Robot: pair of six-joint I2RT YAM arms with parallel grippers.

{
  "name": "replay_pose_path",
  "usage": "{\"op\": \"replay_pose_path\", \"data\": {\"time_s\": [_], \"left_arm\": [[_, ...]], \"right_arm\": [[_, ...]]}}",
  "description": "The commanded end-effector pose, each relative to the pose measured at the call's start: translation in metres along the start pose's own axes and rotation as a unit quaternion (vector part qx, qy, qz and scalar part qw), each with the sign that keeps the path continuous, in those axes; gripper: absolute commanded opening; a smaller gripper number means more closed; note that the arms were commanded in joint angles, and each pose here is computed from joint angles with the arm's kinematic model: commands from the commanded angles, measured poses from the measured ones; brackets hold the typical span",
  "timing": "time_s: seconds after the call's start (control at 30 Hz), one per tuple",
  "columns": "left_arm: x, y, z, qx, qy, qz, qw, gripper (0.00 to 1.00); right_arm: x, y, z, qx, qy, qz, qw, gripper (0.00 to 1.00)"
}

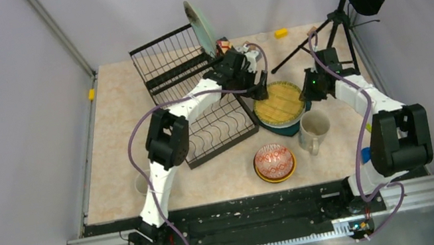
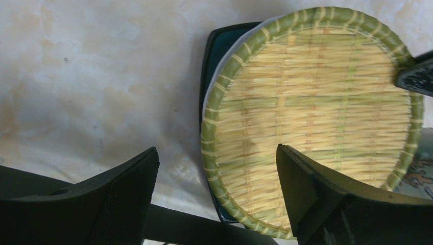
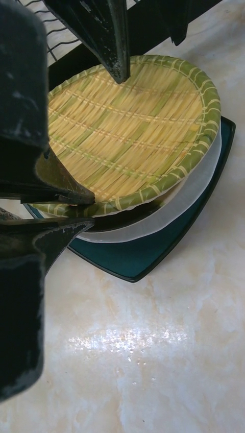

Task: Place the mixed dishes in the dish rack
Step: Pick up the plate at the center of the board.

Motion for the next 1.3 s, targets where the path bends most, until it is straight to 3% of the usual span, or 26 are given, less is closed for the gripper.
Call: {"op": "replay_pose_path", "data": {"time_s": [0.0,0.23,0.57,0.8,1.27], "left_arm": [[-0.008,0.010,-0.002,-0.015,-0.042,-0.008,0.999,0.87],[-0.012,0.008,-0.006,-0.015,-0.065,-0.017,0.998,0.74],[-0.005,0.016,-0.017,-0.040,-0.056,-0.029,0.997,0.32],[-0.006,0.022,-0.020,-0.055,-0.065,-0.033,0.996,0.31],[-0.012,0.034,-0.025,-0.088,-0.082,-0.034,0.992,0.26]], "right_arm": [[0.003,0.008,-0.006,-0.035,0.013,0.011,0.999,0.00],[0.012,0.008,-0.004,-0.060,0.070,0.032,0.995,0.00],[0.021,0.007,-0.001,-0.038,0.145,0.095,0.984,0.00],[0.030,0.005,0.002,-0.009,0.211,0.125,0.970,0.15],[0.031,-0.003,0.009,0.029,0.235,0.135,0.962,0.30]]}}
Point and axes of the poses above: each gripper's point midway between its finger pads, its own z axis out along the fingers, its own x axis along the line the jaws close on, y = z × x, the point moved 8 cm from there along -z, back along the fingers, and after that the axes turned 15 degrees about z, right-handed, at the moved point
